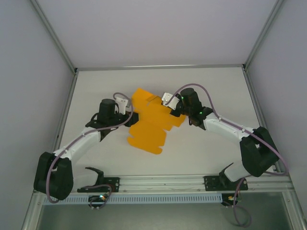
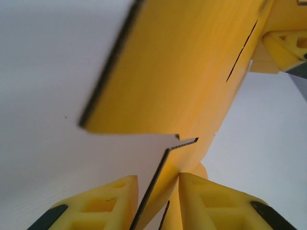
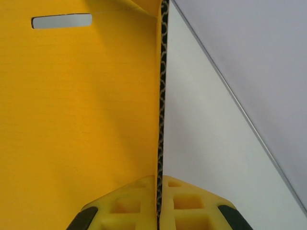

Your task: Assemble paper box

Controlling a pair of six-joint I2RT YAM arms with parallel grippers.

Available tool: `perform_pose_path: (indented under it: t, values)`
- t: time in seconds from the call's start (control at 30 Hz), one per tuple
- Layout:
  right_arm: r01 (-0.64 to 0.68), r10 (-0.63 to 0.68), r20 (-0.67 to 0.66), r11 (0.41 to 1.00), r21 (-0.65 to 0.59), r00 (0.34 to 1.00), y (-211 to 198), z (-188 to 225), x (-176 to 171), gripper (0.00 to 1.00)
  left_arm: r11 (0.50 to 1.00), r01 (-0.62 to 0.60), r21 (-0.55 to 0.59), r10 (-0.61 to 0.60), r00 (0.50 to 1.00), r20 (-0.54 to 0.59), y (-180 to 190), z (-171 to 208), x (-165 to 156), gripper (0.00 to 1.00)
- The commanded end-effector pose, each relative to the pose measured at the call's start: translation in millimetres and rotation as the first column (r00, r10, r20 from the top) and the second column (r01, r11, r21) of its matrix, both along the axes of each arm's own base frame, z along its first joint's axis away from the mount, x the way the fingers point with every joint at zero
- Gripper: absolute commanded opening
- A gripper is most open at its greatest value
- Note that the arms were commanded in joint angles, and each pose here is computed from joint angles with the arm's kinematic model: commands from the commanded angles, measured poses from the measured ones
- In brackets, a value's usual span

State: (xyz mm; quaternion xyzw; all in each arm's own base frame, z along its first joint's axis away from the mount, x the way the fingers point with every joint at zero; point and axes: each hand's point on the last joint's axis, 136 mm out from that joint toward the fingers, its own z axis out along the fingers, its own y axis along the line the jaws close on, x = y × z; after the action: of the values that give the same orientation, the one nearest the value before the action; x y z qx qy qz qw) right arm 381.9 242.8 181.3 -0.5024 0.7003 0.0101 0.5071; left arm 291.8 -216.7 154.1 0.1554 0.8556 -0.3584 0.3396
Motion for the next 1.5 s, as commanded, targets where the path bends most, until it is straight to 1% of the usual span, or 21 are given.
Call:
perform_pose_path:
  t: [0.0,0.03,0.1,0.13,0.17,0.27,0.33,0.4,0.57,0.7,0.8,0.87,0.93,1.03,1.13,1.17,1.23,1.3,1.37,1.43,1.47]
  values:
    - [-0.038,0.039,-0.057,0.999,0.024,0.998,8.2,-3.5,-7.1,0.0,0.999,0.002,0.032,-0.006,0.991,0.132,-9.5,18.4,2.9,0.26]
    - [-0.035,0.036,-0.062,0.999,0.024,0.997,8.2,-4.6,-7.0,0.0,0.998,-0.016,0.058,0.007,0.988,0.154,-9.2,19.8,3.7,0.21]
    - [-0.023,0.024,-0.069,1.0,0.019,0.997,6.6,-4.6,-5.8,0.0,0.992,-0.047,0.119,0.024,0.982,0.188,-8.5,20.1,4.1,0.17]
    - [-0.017,0.018,-0.076,1.0,0.015,0.997,5.6,-5.8,-5.5,0.0,0.984,-0.077,0.158,0.043,0.977,0.209,-6.8,21.0,5.1,0.13]
    - [-0.013,0.014,-0.079,1.0,0.013,0.997,5.9,-6.2,-5.1,0.0,0.975,-0.108,0.194,0.061,0.971,0.23,-4.4,21.8,6.0,0.11]
    - [0.003,-0.002,-0.093,1.0,0.013,0.996,5.6,-9.5,-4.1,0.0,0.924,-0.218,0.313,0.121,0.946,0.302,6.1,24.4,8.6,0.09]
    - [0.011,-0.009,-0.099,1.0,0.018,0.995,6.1,-12.0,-4.3,0.0,0.885,-0.263,0.384,0.126,0.93,0.346,8.2,25.3,7.4,0.09]
    - [0.013,-0.01,-0.107,1.0,0.026,0.994,7.9,-14.2,-4.8,0.0,0.849,-0.284,0.446,0.107,0.918,0.381,6.0,24.0,5.6,0.09]
    - [0.004,-0.001,-0.119,1.0,0.02,0.993,15.1,-19.9,-8.4,0.0,0.743,-0.278,0.609,-0.017,0.901,0.433,-18.6,14.6,3.2,0.12]
    - [0.007,-0.002,-0.127,0.999,0.038,0.992,17.5,-19.6,-9.0,0.0,0.668,-0.272,0.692,-0.098,0.891,0.444,-45.0,5.8,6.8,0.14]
    - [0.01,-0.005,-0.131,0.999,0.036,0.991,16.5,-21.9,-9.9,0.0,0.641,-0.25,0.726,-0.131,0.896,0.424,-59.3,-2.7,8.7,0.14]
    - [0.018,-0.014,-0.127,0.999,0.03,0.992,14.7,-23.3,-9.4,0.0,0.634,-0.239,0.735,-0.143,0.898,0.415,-65.0,-6.2,8.0,0.15]
    - [0.026,-0.022,-0.125,0.999,0.028,0.992,12.4,-23.9,-8.9,0.0,0.656,-0.205,0.726,-0.15,0.908,0.392,-70.5,-10.7,4.5,0.2]
    - [0.045,-0.04,-0.13,0.998,0.042,0.991,9.1,-24.1,-5.7,0.0,0.735,-0.132,0.666,-0.152,0.924,0.352,-80.7,-11.9,-8.2,0.24]
    - [0.066,-0.056,-0.142,0.996,0.065,0.988,5.5,-24.6,-2.9,0.0,0.833,-0.033,0.552,-0.172,0.933,0.315,-92.2,-6.9,-26.7,0.37]
    - [0.07,-0.058,-0.147,0.995,0.073,0.987,5.2,-25.2,-2.1,0.0,0.866,-0.004,0.5,-0.173,0.936,0.307,-95.0,-2.5,-32.4,0.39]
    - [0.08,-0.067,-0.151,0.993,0.086,0.986,3.8,-24.8,0.1,0.0,0.911,0.051,0.409,-0.178,0.944,0.278,-97.5,3.5,-41.7,0.44]
    - [0.091,-0.075,-0.155,0.991,0.097,0.985,2.4,-23.8,2.1,0.0,0.944,0.077,0.32,-0.162,0.956,0.247,-94.3,8.0,-47.4,0.47]
    - [0.102,-0.085,-0.159,0.989,0.103,0.984,0.4,-23.3,4.6,0.0,0.965,0.068,0.254,-0.127,0.967,0.22,-86.3,10.4,-48.9,0.49]
    - [0.109,-0.092,-0.163,0.989,0.1,0.982,-1.4,-24.5,5.7,0.0,0.974,0.056,0.219,-0.103,0.973,0.208,-76.8,11.7,-50.7,0.54]
    - [0.107,-0.09,-0.161,0.989,0.101,0.983,-1.4,-23.6,5.3,0.0,0.979,0.037,0.201,-0.08,0.974,0.212,-70.3,14.8,-50.9,0.58]
